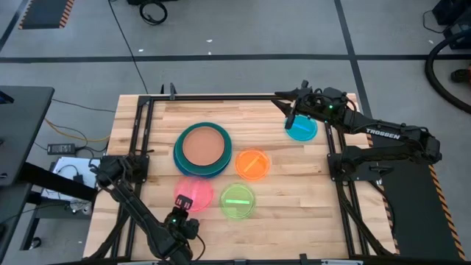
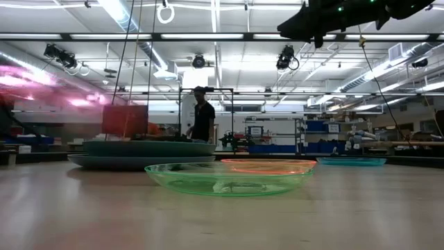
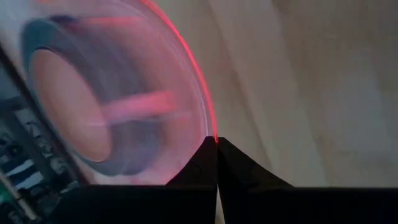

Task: Stack plastic plates
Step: Stack the transparent pink plate on the brown plate

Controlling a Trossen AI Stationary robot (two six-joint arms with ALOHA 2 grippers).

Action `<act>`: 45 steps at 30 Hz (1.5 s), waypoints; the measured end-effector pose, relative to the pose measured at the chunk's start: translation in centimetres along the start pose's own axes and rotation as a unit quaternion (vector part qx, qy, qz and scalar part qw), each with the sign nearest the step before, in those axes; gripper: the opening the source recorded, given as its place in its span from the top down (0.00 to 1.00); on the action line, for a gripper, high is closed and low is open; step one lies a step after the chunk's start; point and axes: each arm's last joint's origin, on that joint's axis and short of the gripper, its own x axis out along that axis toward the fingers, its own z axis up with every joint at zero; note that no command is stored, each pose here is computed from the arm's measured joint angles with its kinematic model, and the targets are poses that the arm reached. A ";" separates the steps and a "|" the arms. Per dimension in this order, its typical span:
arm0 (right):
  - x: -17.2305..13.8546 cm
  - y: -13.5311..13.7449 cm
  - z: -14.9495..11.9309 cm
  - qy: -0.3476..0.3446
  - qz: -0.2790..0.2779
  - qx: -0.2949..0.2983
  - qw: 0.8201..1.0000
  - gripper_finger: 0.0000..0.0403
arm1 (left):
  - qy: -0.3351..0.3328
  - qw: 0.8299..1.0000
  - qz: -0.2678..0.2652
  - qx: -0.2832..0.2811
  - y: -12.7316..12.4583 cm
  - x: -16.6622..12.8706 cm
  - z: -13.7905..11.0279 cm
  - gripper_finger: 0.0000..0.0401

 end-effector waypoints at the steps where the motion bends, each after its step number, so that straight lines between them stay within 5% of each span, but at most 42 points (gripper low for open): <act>1: 0.0 0.0 0.0 0.002 0.000 0.001 1.000 0.61 | -0.001 1.000 0.004 0.000 0.3 -0.3 0.1 0.99; 10: 0.0 0.0 -0.1 0.007 0.006 0.005 1.000 0.61 | -0.014 0.999 0.052 -0.005 2.2 -1.4 0.4 0.99; 22: 0.0 0.1 -0.1 0.007 0.010 0.004 1.000 0.61 | 0.068 0.991 0.113 -0.008 5.0 4.3 -1.1 0.98; 38: 0.0 0.1 -0.2 0.008 0.015 0.004 1.000 0.61 | -0.024 0.996 0.080 -0.032 9.3 10.0 -5.7 0.98; 45: 0.0 0.2 -0.4 0.019 0.016 0.005 1.000 0.61 | -0.017 0.997 0.069 -0.032 10.9 13.3 -6.7 0.98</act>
